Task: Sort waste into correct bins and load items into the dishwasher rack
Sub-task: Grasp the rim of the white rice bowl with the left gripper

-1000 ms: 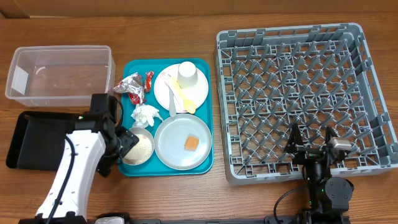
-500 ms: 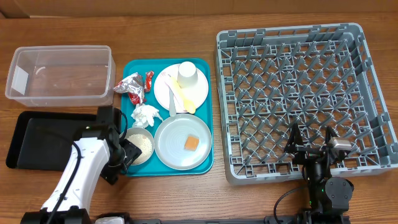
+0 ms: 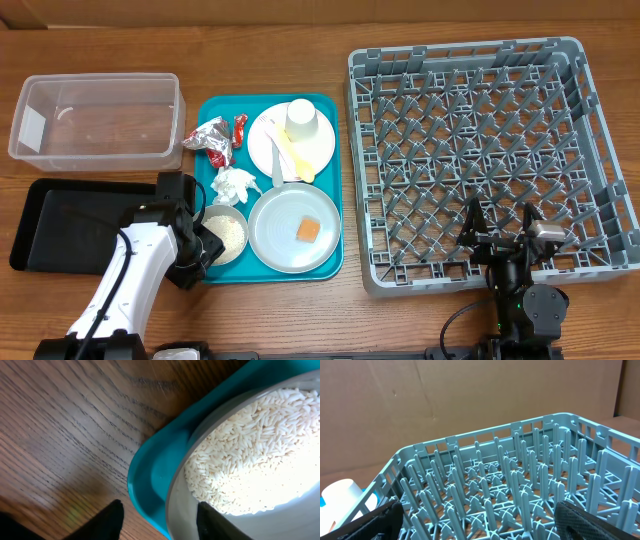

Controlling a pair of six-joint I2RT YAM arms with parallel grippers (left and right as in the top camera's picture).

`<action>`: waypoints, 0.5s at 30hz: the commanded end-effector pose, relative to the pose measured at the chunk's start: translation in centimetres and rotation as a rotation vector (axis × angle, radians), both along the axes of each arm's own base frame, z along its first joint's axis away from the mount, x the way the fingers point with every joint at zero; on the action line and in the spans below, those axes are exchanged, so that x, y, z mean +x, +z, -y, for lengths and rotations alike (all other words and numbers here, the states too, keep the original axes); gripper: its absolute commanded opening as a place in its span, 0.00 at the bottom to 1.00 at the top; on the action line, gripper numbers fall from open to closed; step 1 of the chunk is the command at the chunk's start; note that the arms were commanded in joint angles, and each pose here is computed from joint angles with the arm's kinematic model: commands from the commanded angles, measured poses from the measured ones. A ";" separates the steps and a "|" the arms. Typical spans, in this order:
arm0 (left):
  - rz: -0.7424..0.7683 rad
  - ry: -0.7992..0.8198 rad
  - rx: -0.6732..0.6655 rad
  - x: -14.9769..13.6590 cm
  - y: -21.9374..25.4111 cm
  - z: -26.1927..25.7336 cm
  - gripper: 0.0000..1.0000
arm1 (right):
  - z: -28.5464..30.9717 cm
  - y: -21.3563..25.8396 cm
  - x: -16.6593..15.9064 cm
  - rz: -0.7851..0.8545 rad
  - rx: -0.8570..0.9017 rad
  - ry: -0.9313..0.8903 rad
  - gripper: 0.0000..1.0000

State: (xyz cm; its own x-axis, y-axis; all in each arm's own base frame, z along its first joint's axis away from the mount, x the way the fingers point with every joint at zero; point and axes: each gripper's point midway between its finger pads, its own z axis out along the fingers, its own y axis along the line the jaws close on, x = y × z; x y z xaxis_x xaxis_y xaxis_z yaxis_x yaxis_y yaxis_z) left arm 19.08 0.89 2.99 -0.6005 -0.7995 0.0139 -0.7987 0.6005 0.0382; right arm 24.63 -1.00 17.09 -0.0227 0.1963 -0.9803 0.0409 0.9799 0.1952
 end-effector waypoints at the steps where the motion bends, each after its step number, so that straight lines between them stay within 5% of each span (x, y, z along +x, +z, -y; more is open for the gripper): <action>1: -0.018 0.008 -0.007 -0.4 -0.2 0.1 0.43 | 0.0 -0.1 0.0 0.007 -0.007 0.001 1.00; 12: -0.027 -0.036 -0.010 -0.7 -0.2 0.1 0.04 | 0.0 -0.1 0.0 0.007 -0.007 0.001 1.00; 15: -0.029 -0.039 -0.009 -0.7 -0.2 0.0 0.04 | 0.0 -0.1 0.0 0.007 -0.007 0.001 1.00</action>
